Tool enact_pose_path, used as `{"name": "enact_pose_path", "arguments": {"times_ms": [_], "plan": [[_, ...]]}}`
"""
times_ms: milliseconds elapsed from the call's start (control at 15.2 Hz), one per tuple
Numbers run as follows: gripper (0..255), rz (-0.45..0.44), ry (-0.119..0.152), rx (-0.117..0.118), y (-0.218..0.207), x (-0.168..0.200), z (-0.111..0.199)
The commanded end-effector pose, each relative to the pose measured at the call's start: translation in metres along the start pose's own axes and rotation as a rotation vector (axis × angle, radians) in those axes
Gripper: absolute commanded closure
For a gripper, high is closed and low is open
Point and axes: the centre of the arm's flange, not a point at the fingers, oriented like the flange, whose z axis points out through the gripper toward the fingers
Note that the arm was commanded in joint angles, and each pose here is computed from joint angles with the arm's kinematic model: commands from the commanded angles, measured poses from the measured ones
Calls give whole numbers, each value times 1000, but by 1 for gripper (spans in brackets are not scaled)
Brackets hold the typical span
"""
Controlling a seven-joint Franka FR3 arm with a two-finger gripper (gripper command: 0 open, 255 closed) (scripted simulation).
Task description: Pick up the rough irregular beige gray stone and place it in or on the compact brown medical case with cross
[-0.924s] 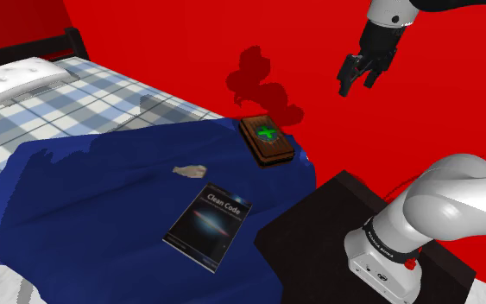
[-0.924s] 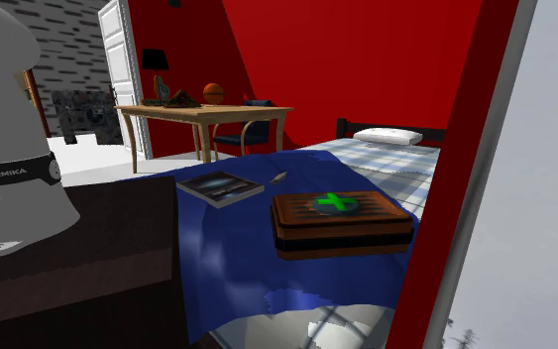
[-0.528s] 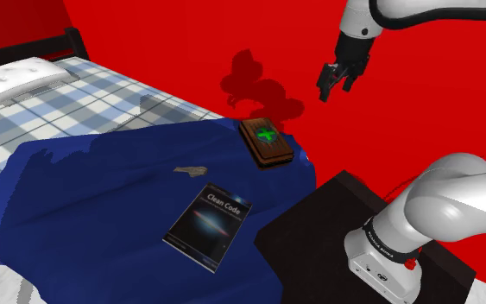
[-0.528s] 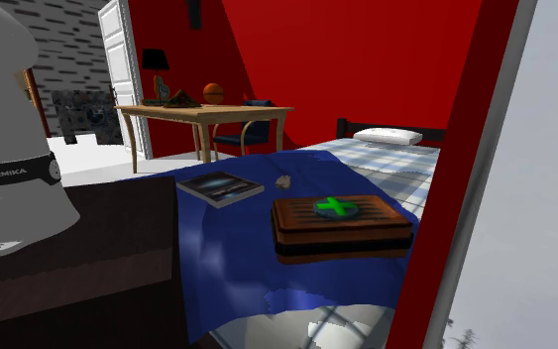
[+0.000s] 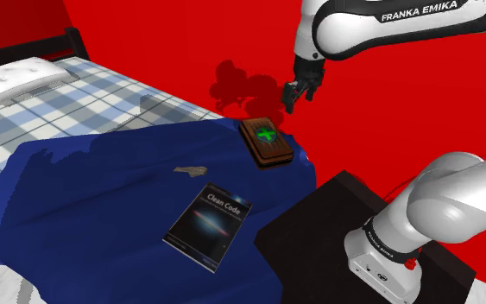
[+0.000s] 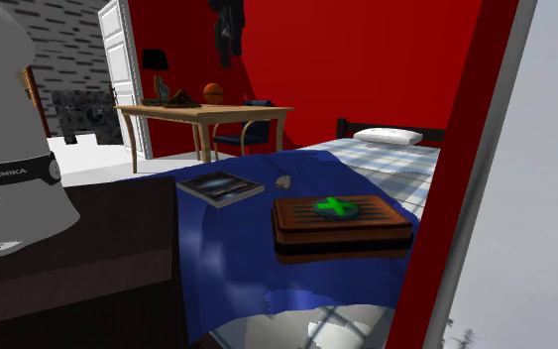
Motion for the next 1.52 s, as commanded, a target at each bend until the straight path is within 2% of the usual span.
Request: {"name": "enact_pose_path", "arguments": {"times_ms": [0,726,1452], "plan": [[0,-38,4,-8,-13,19,13],[0,-241,14,-52,-100,108,93],[0,-443,24,-97,-200,179,175]]}}
